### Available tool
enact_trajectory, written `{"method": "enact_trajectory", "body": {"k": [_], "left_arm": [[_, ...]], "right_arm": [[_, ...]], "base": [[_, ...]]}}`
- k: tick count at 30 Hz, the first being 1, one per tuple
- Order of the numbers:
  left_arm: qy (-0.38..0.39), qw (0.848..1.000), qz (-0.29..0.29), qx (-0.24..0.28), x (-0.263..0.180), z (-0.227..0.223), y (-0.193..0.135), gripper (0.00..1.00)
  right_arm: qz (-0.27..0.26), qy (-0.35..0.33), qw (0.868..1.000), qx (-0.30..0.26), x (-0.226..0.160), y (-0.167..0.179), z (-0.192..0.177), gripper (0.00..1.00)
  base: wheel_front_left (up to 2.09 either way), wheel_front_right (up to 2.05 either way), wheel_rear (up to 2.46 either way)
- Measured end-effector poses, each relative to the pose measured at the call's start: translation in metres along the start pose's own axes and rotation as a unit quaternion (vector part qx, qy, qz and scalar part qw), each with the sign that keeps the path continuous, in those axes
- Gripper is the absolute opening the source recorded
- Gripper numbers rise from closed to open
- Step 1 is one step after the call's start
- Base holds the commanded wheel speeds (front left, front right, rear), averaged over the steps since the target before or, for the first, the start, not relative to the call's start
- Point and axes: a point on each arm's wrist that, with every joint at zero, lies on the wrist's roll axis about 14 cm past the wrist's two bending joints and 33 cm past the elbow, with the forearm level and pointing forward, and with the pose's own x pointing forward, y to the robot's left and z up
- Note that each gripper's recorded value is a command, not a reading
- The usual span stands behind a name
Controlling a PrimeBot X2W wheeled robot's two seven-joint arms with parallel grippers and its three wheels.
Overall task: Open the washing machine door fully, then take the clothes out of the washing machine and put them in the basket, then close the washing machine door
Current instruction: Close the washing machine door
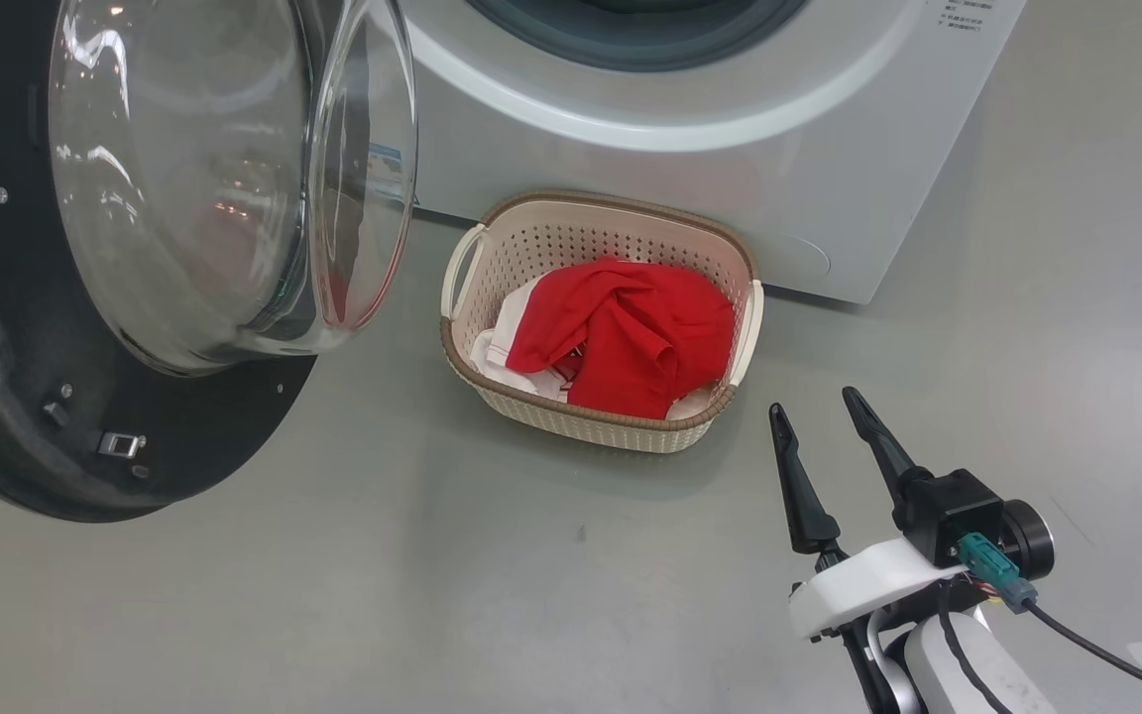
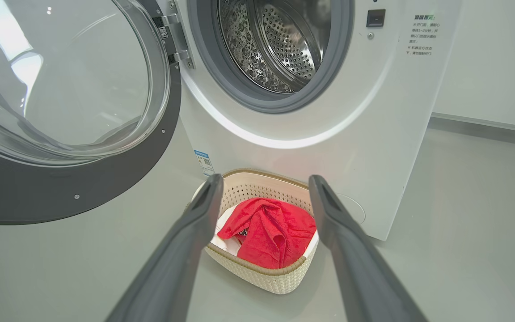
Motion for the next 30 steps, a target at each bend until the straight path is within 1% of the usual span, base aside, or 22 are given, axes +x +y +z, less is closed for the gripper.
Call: {"method": "enact_trajectory", "body": {"k": [5,8,19,30], "left_arm": [[0.028,1.000,-0.001,-0.005,0.005,-0.015,0.003,0.00],[0.057,0.998,-0.009,-0.010,0.010,-0.030,0.002,0.00],[0.111,0.994,-0.021,-0.007,0.013,-0.062,0.000,0.00],[0.142,0.990,-0.027,-0.005,0.011,-0.082,0.002,0.00]], "right_arm": [[-0.003,-0.001,1.000,0.003,-0.001,-0.001,0.001,1.00],[-0.004,-0.002,1.000,0.002,-0.001,-0.001,0.002,1.00],[-0.013,-0.012,1.000,0.003,-0.005,-0.004,0.010,1.00],[-0.016,-0.017,1.000,0.001,-0.007,-0.005,0.015,1.00]], "base": [[0.00,0.00,0.00],[0.00,0.00,0.00],[0.00,0.00,0.00],[0.00,0.00,0.00]]}}
